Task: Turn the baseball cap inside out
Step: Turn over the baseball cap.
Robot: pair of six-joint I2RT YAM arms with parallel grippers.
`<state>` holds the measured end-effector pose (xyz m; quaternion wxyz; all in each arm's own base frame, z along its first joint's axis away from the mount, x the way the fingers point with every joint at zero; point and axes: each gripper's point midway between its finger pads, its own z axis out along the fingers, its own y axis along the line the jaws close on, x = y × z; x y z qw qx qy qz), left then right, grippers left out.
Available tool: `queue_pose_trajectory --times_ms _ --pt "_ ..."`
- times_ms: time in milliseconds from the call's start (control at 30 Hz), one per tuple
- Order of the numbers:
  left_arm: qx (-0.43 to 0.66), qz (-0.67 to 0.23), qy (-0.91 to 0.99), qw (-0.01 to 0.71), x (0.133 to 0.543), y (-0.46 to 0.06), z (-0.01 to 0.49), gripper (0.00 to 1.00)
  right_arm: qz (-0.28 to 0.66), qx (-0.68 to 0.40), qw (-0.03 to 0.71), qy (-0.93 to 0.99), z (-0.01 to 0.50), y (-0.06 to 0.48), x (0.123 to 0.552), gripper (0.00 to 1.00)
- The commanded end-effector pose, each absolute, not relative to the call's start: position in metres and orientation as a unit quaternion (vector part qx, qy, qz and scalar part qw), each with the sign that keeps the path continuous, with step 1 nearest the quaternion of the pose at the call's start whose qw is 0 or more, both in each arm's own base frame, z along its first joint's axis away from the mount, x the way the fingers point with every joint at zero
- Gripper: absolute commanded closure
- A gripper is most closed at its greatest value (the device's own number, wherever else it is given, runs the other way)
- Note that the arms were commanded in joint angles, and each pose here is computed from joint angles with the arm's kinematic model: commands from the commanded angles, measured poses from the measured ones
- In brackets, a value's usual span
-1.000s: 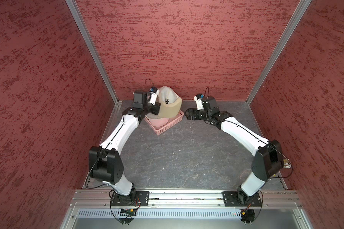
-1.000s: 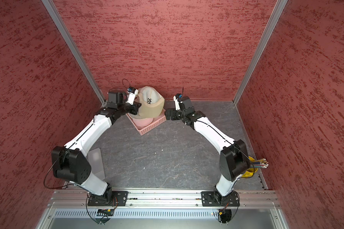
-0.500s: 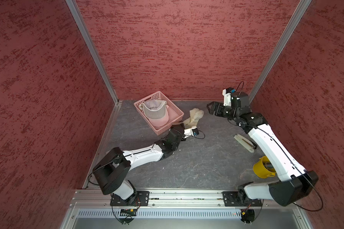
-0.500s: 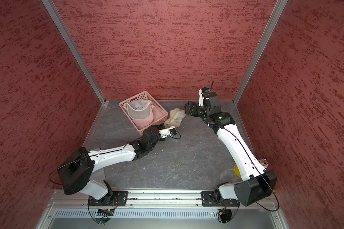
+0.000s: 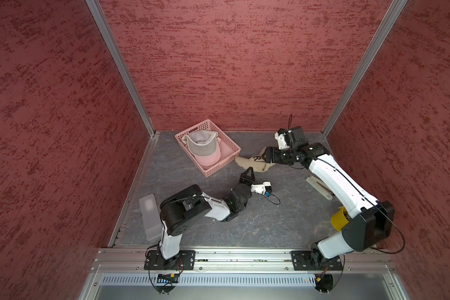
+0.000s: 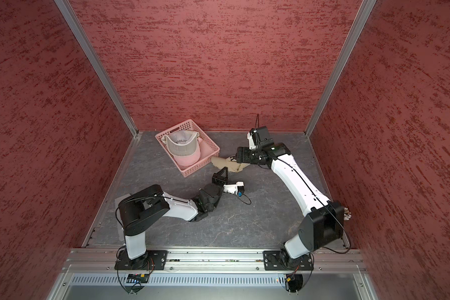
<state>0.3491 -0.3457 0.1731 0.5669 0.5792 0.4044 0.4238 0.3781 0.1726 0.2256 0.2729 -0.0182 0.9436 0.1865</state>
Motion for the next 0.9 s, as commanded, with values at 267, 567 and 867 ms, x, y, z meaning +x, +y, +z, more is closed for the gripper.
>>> queue_pose_trajectory --times_ms 267,567,867 --pt "0.555 0.412 0.469 0.551 0.340 -0.307 0.193 1.00 0.199 -0.020 0.337 0.920 0.259 0.157 0.371 0.09" --pt "0.588 0.022 0.678 0.441 0.268 -0.267 0.212 1.00 0.178 -0.093 0.370 0.907 0.256 0.129 0.382 0.07" --pt "0.566 -0.186 0.731 0.334 0.228 -0.246 0.218 1.00 0.289 -0.248 0.422 0.823 0.254 0.172 0.366 0.17"
